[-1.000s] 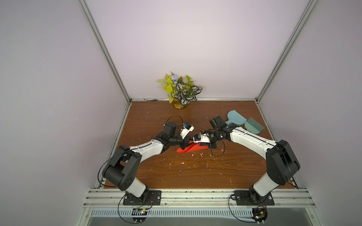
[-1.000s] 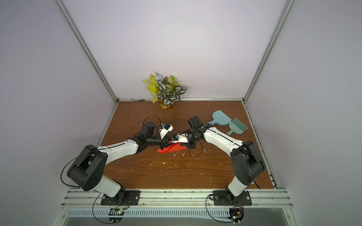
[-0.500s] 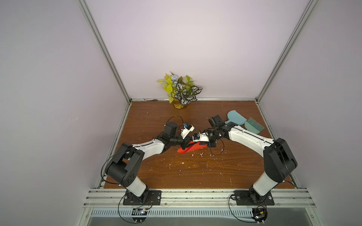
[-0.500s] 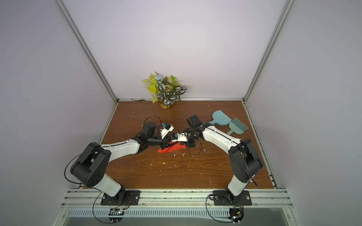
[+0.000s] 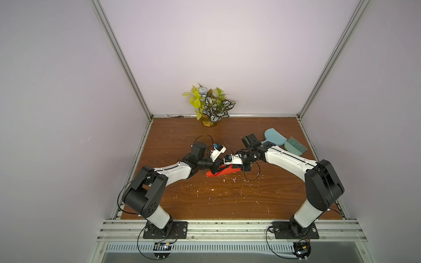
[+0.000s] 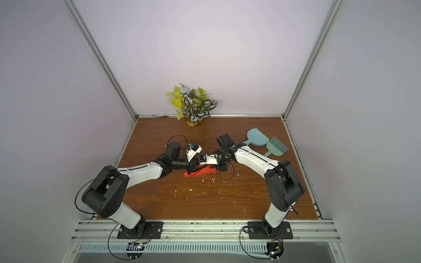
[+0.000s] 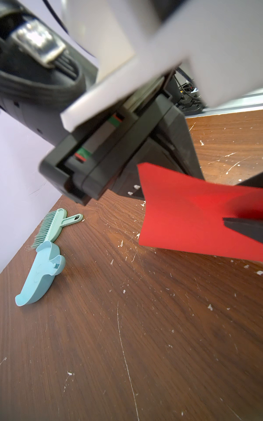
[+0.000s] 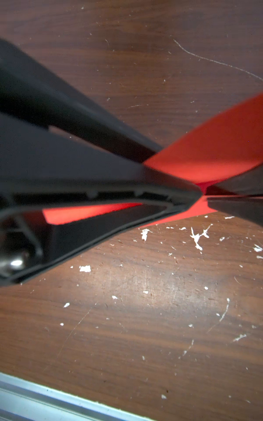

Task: Fold the square paper diagonally
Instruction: Fold the paper at the center of the board.

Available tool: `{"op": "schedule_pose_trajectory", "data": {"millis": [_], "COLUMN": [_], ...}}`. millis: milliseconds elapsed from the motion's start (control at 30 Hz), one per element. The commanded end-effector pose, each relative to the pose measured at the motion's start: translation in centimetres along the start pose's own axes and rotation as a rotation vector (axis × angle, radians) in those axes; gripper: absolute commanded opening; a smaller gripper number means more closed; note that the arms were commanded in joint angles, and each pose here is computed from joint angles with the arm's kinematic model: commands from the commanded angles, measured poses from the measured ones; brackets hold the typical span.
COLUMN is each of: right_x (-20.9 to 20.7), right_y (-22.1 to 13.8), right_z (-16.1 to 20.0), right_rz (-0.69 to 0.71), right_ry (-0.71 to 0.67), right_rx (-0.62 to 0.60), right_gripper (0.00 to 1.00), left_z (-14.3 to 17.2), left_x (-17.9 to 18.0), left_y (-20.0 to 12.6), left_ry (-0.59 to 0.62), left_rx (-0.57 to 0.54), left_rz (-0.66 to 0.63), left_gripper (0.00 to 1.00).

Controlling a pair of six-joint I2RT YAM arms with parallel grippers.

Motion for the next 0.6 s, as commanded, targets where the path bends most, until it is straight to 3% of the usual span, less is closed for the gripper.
{"op": "schedule_pose_trajectory", "data": {"millis": [0,267,467,567], "right_x": [-1.0,-1.5,-1.7,-1.7], "right_y": [-1.4,-2.4,-2.8,-2.9], "right_z": [-1.2,-1.9,-2.1,-2.3], "right_rz": [0.027,0.064,0.07,0.065], "right_ry": [0.001,-0.021,-0.025,-0.023], "right_rx": [-0.036,-0.04,-0.041,-0.053], "right_gripper": [0.08,0.08,0.1,0.14], "left_z": [-0.3,-0.1,-0.2,-0.3], "left_x": [0.2,0.5,0.7,0.6], "left_y": [-0.1,-0.1,-0.2,-0.3], "left_ry": [0.006,0.003,0.014,0.024], "left_rx": [-0.003,0.008,0.011,0.006], "left_rz": [0.004,-0.015,-0.04,-0.051], "left_gripper": [0.2,0.21,0.15,0.06]}}
Point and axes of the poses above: each gripper's point midway between its finger pads, its own y axis out along the fingers, its own x axis along the line the jaws close on, z = x × y, the point moved 6 cm from there along -y, back along the fingers, and after that the axes turned 6 degrees about -y, right-handed, at the moved point
